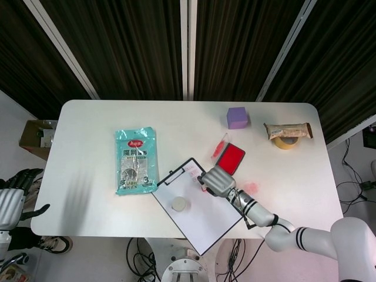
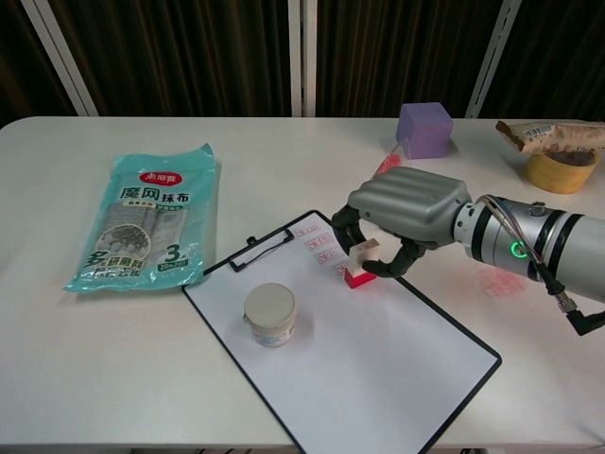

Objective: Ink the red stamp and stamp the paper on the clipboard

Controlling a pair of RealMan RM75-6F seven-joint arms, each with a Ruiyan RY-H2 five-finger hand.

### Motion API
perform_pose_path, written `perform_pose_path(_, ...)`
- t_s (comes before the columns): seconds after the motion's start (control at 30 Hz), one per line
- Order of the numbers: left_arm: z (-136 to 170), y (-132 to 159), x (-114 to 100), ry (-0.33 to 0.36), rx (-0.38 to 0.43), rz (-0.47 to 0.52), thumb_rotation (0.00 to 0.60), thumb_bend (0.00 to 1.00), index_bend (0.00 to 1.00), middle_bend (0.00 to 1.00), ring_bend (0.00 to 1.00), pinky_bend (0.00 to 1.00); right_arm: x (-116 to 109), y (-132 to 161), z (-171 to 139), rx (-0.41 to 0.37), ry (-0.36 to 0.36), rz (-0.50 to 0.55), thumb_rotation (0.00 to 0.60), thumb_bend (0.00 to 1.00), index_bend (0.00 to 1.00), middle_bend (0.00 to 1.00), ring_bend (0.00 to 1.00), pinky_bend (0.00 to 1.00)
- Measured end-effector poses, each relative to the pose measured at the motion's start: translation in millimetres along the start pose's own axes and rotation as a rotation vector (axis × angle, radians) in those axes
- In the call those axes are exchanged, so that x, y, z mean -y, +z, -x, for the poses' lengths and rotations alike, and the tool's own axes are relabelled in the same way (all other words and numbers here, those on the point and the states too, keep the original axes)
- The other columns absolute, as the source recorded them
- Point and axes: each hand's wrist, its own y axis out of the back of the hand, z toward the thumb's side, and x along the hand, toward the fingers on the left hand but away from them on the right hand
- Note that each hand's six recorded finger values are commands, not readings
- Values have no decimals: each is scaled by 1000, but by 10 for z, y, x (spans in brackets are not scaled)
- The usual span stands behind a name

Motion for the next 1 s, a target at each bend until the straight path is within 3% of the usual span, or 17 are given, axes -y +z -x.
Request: perform_pose_path(1.0,-7,-13,-36,7,-3,-4,600,0,169,164,133,239,83,-4,10,-3,5,-3,600,459,1000,909,869,1000)
